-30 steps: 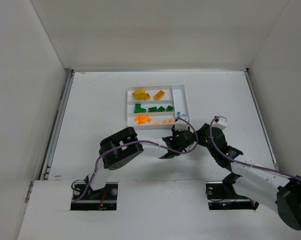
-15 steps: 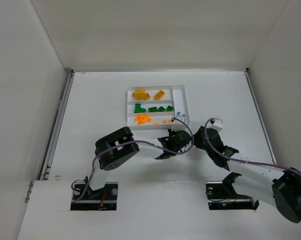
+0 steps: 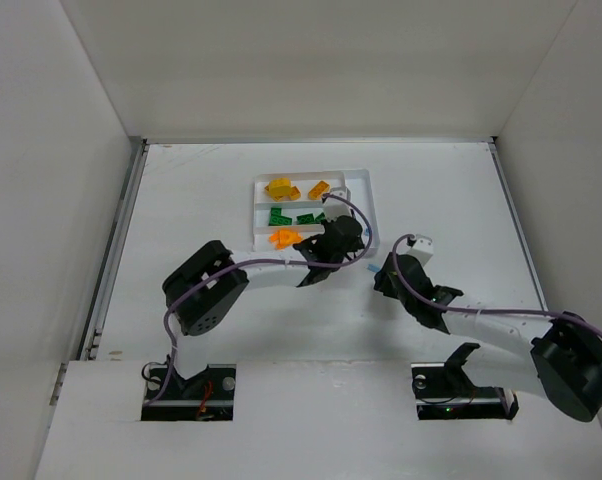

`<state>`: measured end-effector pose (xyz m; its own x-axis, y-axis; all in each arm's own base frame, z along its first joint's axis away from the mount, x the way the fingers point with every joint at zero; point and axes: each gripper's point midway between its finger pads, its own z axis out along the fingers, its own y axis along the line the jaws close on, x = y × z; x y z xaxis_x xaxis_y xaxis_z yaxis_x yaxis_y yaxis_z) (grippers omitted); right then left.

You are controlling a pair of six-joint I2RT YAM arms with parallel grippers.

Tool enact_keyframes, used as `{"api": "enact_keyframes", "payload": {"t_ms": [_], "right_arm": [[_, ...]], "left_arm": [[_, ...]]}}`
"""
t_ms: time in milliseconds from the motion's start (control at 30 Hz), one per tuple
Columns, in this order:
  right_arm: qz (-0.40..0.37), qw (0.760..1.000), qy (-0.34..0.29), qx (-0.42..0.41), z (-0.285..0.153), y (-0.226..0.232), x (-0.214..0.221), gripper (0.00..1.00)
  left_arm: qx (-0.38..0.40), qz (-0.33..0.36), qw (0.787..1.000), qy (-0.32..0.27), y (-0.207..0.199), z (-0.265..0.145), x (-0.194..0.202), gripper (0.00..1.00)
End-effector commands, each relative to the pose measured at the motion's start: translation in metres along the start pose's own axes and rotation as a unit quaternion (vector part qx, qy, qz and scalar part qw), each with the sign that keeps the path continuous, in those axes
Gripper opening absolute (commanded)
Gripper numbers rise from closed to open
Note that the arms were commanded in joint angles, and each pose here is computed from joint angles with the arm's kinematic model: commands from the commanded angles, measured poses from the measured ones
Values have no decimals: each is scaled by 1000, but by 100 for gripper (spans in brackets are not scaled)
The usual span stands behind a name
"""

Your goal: Sort the legos into containers by color

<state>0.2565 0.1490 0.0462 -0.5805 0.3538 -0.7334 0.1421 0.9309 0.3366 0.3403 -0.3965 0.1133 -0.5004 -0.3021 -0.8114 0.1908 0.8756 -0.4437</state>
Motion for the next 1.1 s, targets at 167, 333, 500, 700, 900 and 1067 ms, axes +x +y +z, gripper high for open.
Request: {"api": "enact_keyframes", "payload": {"t_ms": [167, 333, 500, 700, 900, 1067], "right_arm": [[7, 1000, -20, 6, 3, 11, -16, 44], [1, 1000, -14, 11, 7, 13, -14, 45], [-12, 1000, -4, 23, 13, 14, -11, 45], [-16, 999, -1, 31, 16, 13, -10, 41], [-25, 998, 9, 50, 20, 9, -7, 37], [-34, 997, 17, 72, 24, 7, -5, 35]], "left_arm": [[19, 6, 1000, 8, -12, 45, -11, 12], [9, 14, 1000, 11, -7, 58, -13, 21], [10, 16, 1000, 0, -5, 51, -26, 33], [16, -11, 999, -25, 9, 22, -53, 34], [17, -40, 998, -49, 36, -19, -71, 34], [21, -47, 996, -68, 55, -58, -80, 35]]}}
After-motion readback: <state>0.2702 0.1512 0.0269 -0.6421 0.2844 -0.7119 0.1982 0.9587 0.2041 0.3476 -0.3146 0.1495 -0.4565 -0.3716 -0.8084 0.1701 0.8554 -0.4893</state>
